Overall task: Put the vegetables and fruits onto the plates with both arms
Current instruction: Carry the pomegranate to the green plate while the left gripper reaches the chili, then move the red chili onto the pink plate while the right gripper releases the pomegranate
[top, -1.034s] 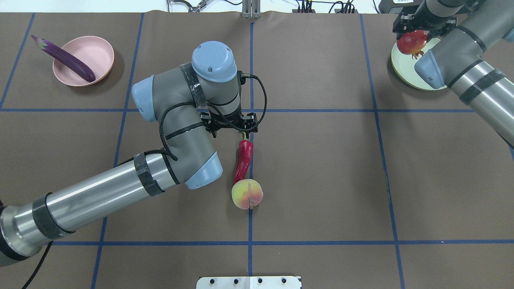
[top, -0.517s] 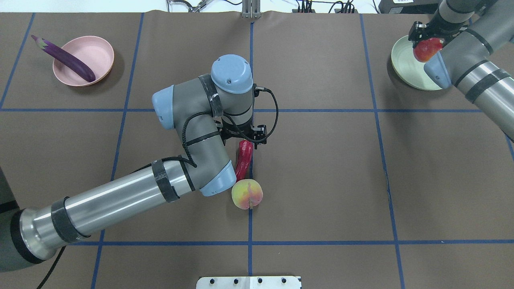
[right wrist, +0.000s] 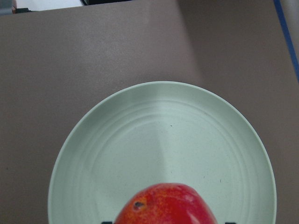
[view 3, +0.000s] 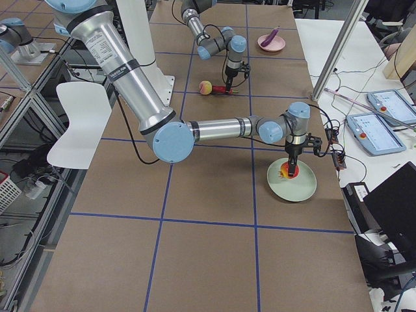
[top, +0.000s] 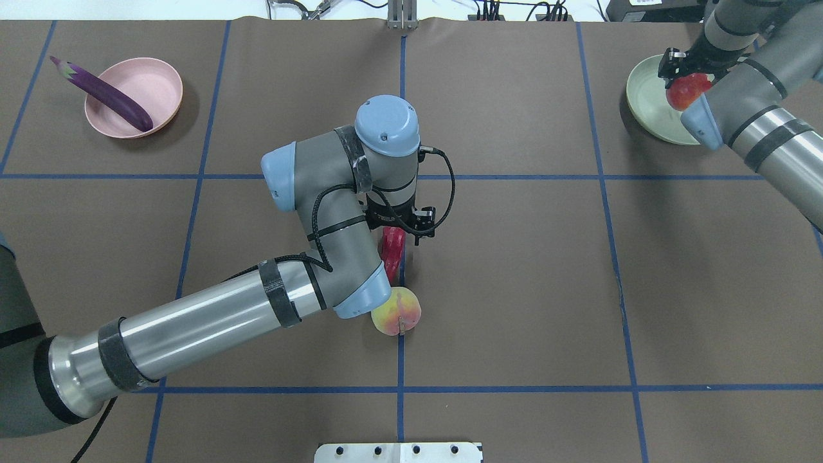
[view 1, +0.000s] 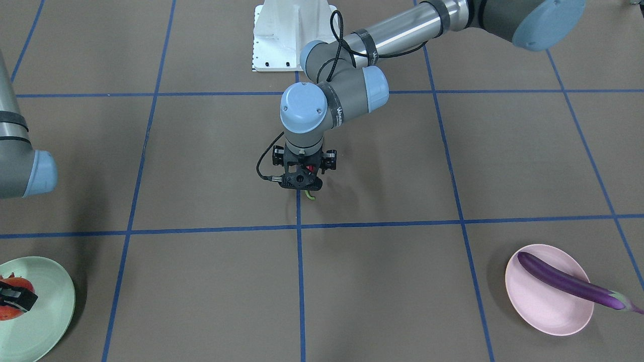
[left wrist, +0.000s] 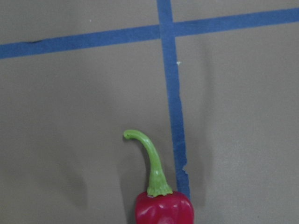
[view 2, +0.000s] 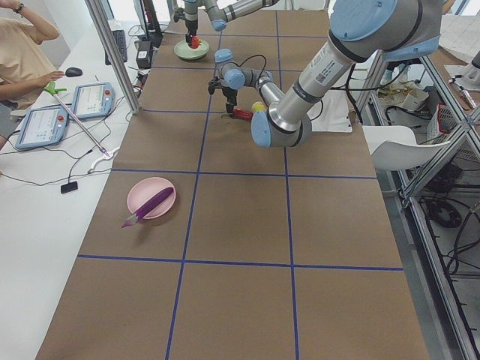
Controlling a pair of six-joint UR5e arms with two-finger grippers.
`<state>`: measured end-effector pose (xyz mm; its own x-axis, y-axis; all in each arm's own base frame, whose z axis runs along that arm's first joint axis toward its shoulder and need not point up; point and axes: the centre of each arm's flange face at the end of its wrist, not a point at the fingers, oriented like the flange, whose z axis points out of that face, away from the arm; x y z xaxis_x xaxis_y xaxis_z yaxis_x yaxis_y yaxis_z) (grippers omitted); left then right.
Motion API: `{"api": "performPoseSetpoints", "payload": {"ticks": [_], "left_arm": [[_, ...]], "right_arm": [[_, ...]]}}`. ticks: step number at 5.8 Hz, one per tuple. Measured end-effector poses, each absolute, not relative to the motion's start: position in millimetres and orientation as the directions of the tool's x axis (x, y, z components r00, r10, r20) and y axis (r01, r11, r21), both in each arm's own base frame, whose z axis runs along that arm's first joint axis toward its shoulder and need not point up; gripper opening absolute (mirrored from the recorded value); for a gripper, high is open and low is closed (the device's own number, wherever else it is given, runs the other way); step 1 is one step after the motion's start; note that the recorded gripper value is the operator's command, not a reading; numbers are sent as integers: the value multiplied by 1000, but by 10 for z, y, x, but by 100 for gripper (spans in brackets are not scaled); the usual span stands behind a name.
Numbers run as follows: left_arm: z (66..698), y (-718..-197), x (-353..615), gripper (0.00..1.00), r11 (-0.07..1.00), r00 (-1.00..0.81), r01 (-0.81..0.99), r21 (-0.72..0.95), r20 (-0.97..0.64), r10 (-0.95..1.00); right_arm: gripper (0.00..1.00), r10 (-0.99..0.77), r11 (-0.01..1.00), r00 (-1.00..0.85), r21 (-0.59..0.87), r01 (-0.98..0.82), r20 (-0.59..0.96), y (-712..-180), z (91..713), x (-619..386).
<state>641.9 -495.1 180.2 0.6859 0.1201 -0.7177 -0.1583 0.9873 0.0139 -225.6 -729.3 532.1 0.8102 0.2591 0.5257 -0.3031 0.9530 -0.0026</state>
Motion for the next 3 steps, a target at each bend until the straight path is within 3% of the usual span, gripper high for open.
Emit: {"api": "performPoseSetpoints", "payload": {"ticks": [2,3], "left_arm": [[1809,-4937,6436,13,988,688,-153,3,-717,108],[1809,-4914,6454,0,990,691,-142,-11,-718,91]], "right_arm": [[100,256,955,815,-5,-296,519,-7255,5433,-2262],[100,251,956,817,-2,-293,519,-7250,5434,-2265]]}}
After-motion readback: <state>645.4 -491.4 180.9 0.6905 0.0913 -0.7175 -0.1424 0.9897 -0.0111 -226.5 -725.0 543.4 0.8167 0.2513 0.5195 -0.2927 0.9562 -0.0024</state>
